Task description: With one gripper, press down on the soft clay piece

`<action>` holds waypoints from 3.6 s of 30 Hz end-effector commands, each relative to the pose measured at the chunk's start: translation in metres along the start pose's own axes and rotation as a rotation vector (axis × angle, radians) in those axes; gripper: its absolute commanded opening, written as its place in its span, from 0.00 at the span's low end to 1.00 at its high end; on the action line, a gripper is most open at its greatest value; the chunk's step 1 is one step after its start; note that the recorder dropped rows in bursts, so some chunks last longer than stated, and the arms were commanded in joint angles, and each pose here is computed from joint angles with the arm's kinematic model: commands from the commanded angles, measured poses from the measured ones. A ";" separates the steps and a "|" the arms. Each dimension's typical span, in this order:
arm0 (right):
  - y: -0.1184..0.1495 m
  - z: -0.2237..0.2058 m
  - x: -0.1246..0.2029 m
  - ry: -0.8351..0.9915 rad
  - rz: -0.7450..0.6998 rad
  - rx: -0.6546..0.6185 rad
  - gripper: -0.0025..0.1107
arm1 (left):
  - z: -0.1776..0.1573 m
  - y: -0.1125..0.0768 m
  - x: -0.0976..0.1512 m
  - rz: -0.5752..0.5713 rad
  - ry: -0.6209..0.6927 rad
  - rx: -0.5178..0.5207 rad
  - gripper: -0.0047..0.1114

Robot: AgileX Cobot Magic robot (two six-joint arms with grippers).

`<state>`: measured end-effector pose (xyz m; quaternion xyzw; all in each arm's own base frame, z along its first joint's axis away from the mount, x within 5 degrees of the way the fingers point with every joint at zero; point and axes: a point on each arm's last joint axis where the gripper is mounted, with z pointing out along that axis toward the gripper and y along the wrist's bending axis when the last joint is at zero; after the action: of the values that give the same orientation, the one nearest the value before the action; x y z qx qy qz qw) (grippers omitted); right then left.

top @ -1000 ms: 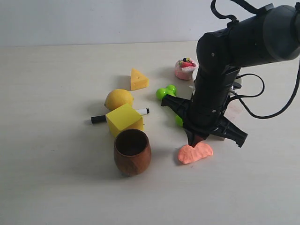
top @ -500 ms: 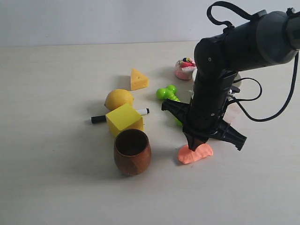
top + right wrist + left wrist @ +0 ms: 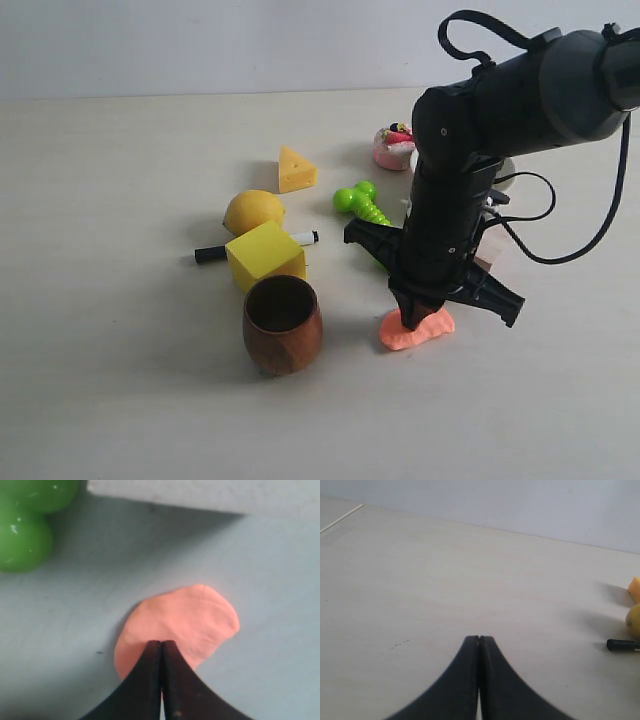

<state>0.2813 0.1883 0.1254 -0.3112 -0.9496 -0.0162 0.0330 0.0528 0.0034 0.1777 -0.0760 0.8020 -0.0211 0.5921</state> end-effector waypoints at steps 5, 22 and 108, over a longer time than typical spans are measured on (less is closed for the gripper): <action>0.002 0.020 0.001 0.069 -0.020 0.030 0.02 | -0.001 -0.001 -0.002 -0.001 -0.024 0.010 0.04; 0.002 0.027 0.002 0.101 -0.110 0.032 0.02 | -0.001 -0.001 -0.002 -0.001 -0.024 0.010 0.04; 0.009 -0.002 0.001 0.032 -0.150 -0.100 0.02 | -0.001 -0.001 -0.002 0.001 -0.024 0.010 0.04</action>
<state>0.2868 0.1962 0.1232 -0.2491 -0.9654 -0.0690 0.0341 0.0528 0.0034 0.1777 -0.0752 0.8020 -0.0205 0.5921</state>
